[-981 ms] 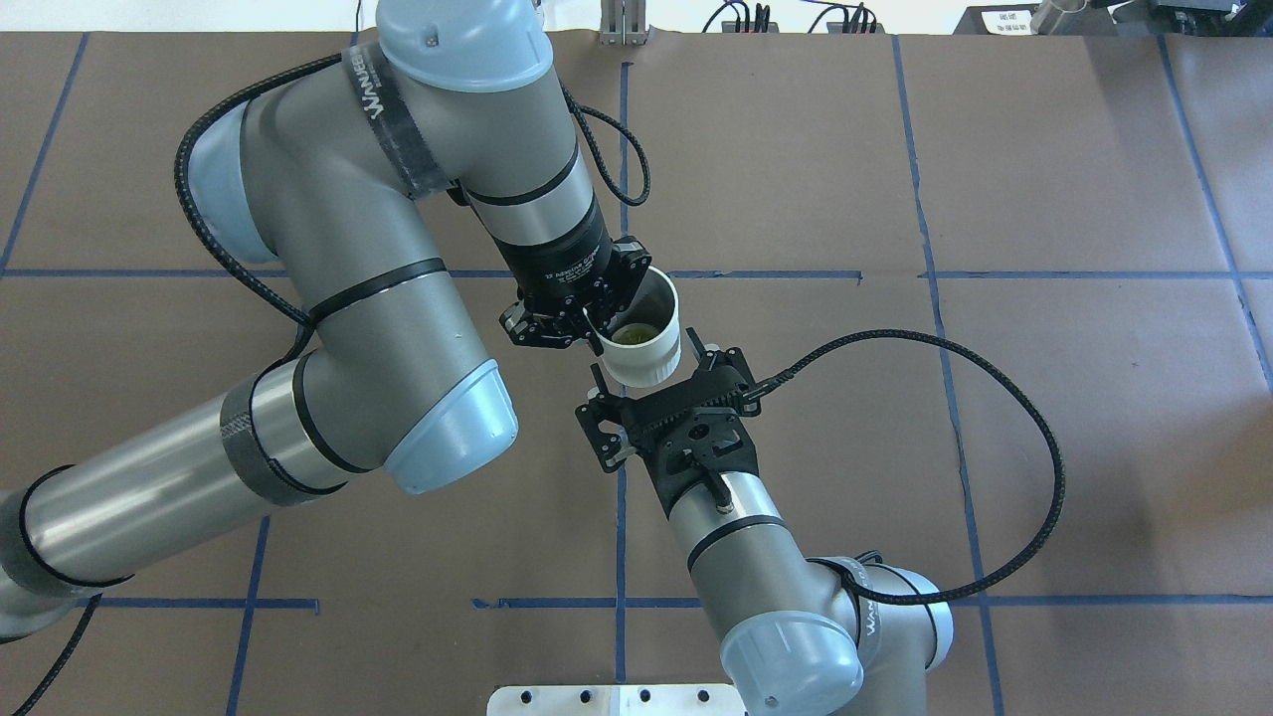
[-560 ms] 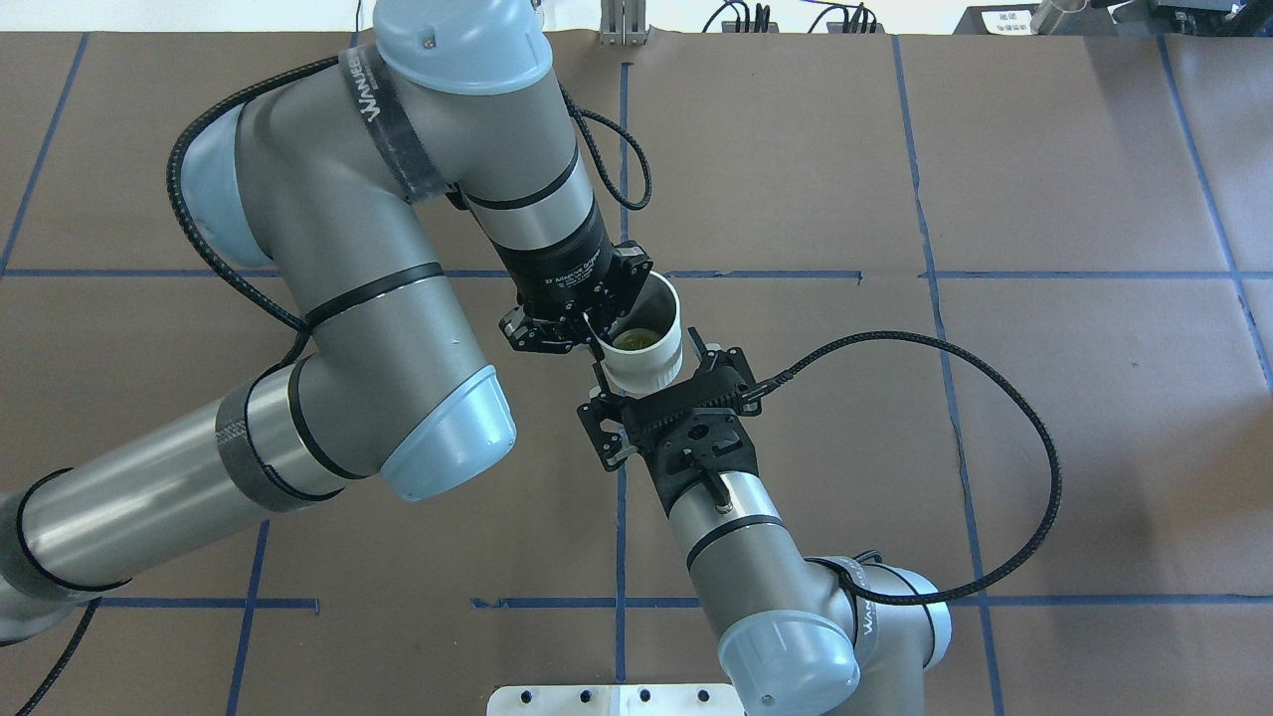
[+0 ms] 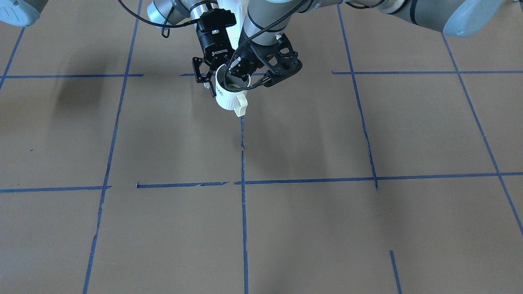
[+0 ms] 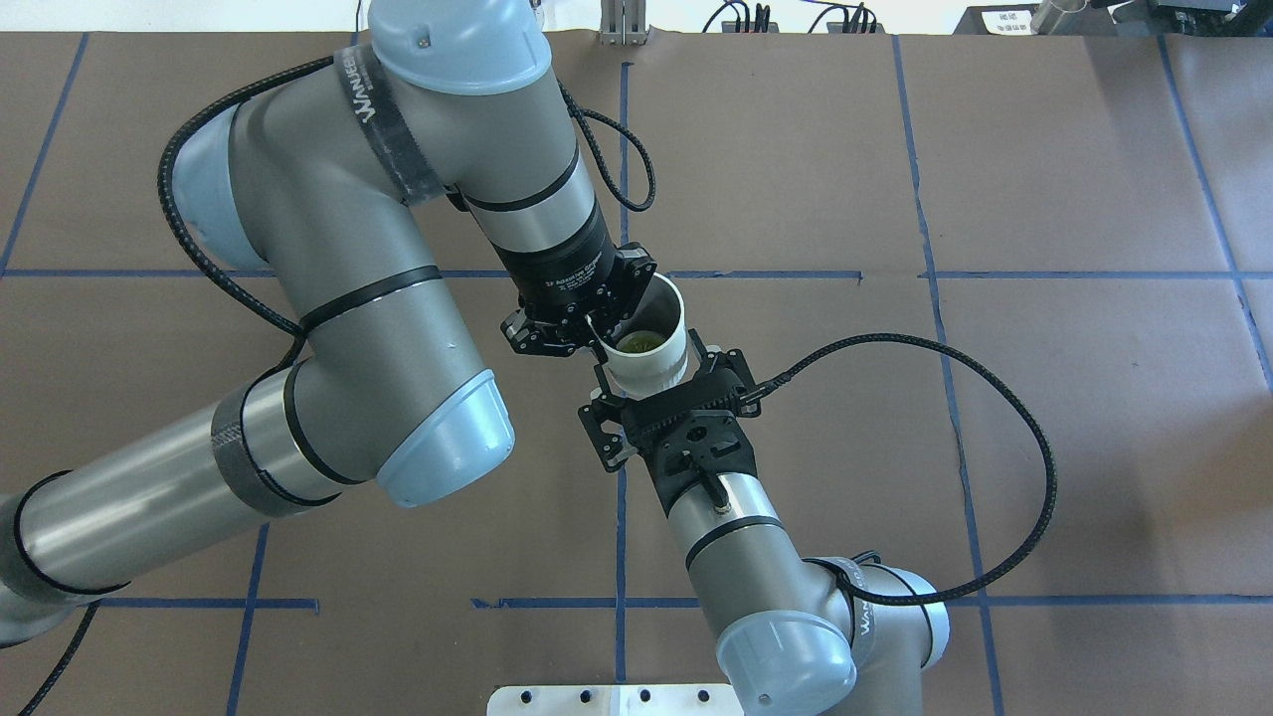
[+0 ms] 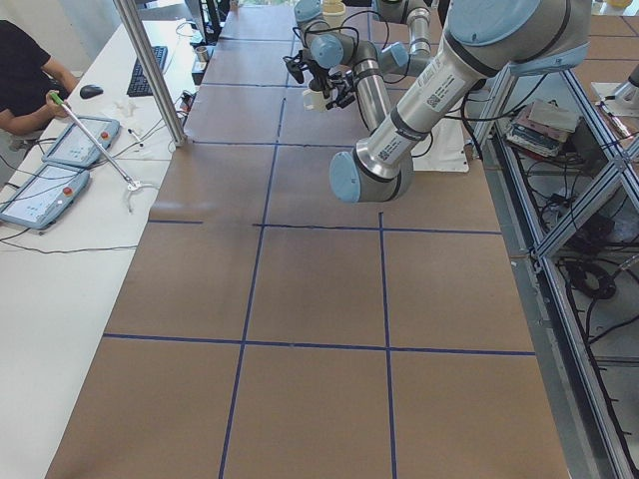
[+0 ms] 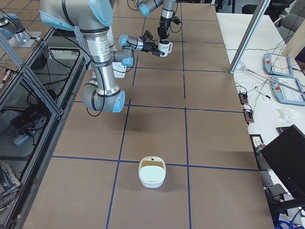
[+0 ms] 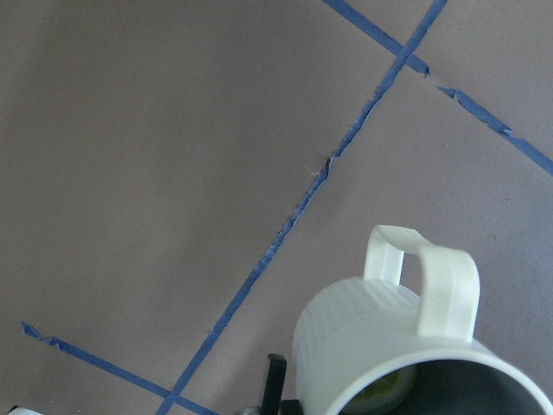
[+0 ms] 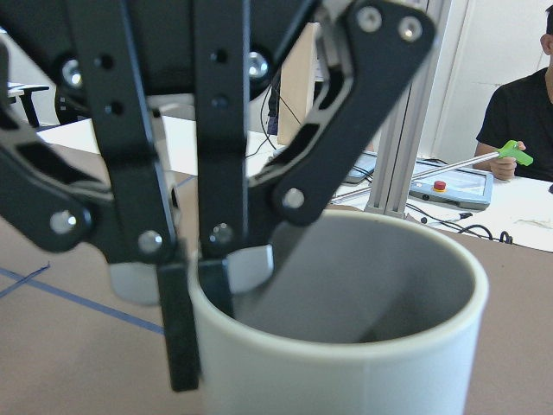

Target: Left arm hands cup to right arm to dump lemon

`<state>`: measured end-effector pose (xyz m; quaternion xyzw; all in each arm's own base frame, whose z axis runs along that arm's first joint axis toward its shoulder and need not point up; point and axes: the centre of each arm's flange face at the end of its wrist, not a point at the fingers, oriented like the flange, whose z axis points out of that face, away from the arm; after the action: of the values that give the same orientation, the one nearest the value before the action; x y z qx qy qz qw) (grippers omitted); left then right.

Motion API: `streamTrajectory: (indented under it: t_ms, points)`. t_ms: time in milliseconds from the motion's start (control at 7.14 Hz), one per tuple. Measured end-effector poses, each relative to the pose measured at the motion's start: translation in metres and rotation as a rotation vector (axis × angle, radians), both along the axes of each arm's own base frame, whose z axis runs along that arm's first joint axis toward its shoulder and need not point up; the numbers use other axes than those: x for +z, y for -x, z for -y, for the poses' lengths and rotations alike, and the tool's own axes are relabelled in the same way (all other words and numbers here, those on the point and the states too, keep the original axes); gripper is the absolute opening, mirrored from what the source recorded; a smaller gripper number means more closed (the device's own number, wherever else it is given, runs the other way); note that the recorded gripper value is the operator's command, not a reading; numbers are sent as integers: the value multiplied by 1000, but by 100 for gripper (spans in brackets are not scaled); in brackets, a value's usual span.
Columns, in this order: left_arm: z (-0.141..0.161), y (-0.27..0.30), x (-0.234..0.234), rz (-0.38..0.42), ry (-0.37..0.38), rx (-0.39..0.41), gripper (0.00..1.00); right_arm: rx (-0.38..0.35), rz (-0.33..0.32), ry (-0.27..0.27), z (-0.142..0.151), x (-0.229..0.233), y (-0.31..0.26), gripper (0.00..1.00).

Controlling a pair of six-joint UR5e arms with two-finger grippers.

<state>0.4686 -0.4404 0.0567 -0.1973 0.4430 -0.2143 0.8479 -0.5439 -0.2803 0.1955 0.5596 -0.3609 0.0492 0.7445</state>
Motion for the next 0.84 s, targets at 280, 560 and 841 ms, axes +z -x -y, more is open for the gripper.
streamTrajectory:
  t_ms: [280,560,841]
  points:
    - [-2,-2,0,-1,-1,4,75,2,-13,-6,0,1,0,33]
    - [-3,0,-2,-5,-4,4,100,1,-42,-18,1,2,1,31]
    - [-10,9,-8,-25,-20,3,100,-1,-58,-25,0,5,1,31]
